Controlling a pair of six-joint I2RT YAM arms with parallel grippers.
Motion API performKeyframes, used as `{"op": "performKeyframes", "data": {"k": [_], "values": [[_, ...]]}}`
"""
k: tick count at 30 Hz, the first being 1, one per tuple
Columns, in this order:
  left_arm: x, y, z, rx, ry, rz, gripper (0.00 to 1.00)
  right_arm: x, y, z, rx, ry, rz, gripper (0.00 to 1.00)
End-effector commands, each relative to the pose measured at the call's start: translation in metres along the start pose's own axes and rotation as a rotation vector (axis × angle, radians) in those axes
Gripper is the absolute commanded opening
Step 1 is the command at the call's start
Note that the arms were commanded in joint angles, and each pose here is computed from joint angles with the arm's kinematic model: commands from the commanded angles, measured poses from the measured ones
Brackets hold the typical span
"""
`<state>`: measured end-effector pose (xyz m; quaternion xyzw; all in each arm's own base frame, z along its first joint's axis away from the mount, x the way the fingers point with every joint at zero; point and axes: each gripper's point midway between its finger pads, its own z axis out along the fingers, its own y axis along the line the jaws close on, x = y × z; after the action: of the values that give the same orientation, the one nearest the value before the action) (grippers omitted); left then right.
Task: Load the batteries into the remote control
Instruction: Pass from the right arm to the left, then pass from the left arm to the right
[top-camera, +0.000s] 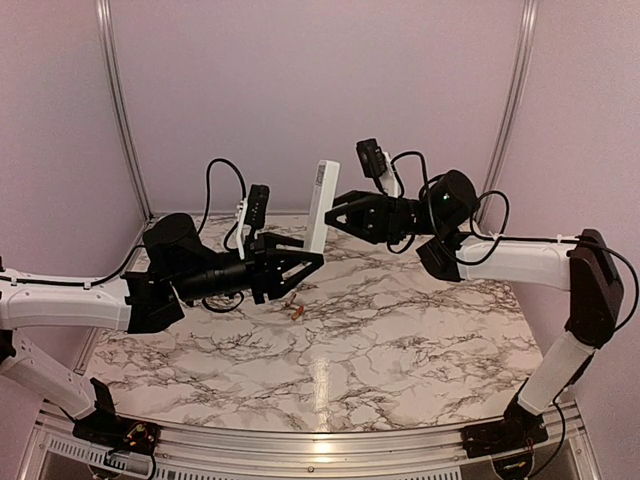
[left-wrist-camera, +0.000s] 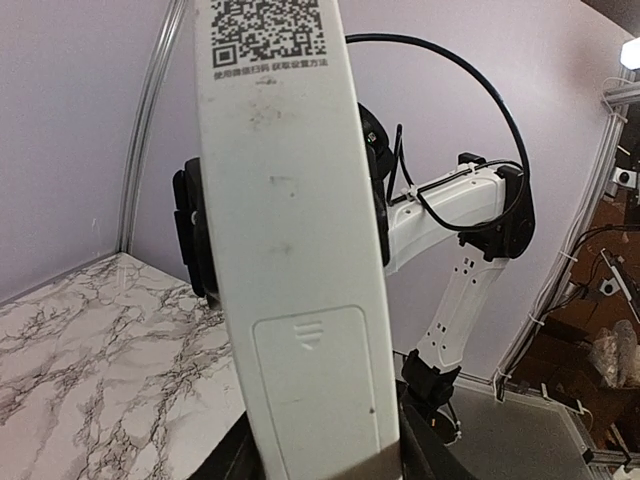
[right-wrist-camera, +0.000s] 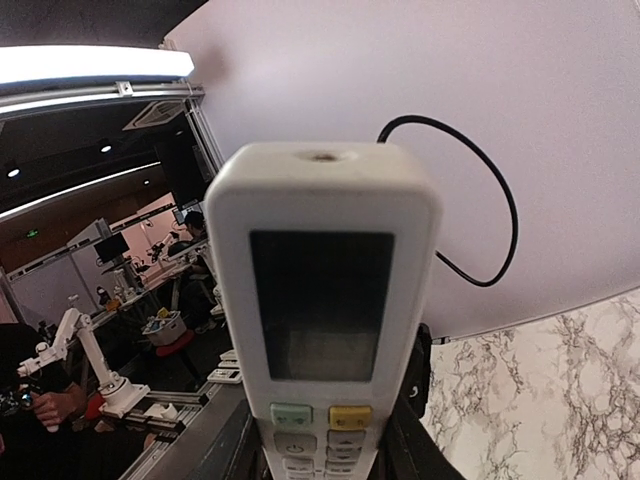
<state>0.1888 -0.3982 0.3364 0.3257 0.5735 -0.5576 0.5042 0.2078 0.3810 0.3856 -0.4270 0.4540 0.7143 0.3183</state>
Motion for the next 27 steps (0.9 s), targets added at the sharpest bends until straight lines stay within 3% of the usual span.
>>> {"op": "performKeyframes", "data": {"k": [1,3,5,10,12,15,16,27], "values": [[-0.020,-0.002,0.000,-0.015,-0.060,0.034,0.37,0.003,0.005,0.003,-0.023,0.008,-0.016,0.00],[-0.021,-0.001,-0.002,-0.021,-0.063,0.032,0.27,0.002,0.003,0.003,-0.016,0.010,-0.012,0.00],[-0.020,0.000,-0.003,-0.031,-0.061,0.032,0.19,0.002,0.002,0.003,-0.003,0.013,-0.016,0.08],[-0.016,0.009,-0.010,-0.094,-0.040,0.062,0.15,0.000,-0.007,0.002,0.098,0.040,-0.031,0.48],[-0.011,0.019,-0.013,-0.153,-0.008,0.074,0.14,-0.003,-0.013,-0.001,0.160,0.052,-0.036,0.57],[-0.002,0.035,-0.017,-0.254,0.059,0.118,0.14,-0.009,-0.021,-0.008,0.270,0.064,-0.042,0.95],[0.000,0.040,-0.019,-0.283,0.078,0.130,0.14,-0.009,-0.025,-0.010,0.313,0.071,-0.040,0.98],[0.022,0.077,-0.042,-0.557,0.271,0.311,0.14,0.009,-0.069,-0.040,0.662,0.222,0.098,0.99]]}}
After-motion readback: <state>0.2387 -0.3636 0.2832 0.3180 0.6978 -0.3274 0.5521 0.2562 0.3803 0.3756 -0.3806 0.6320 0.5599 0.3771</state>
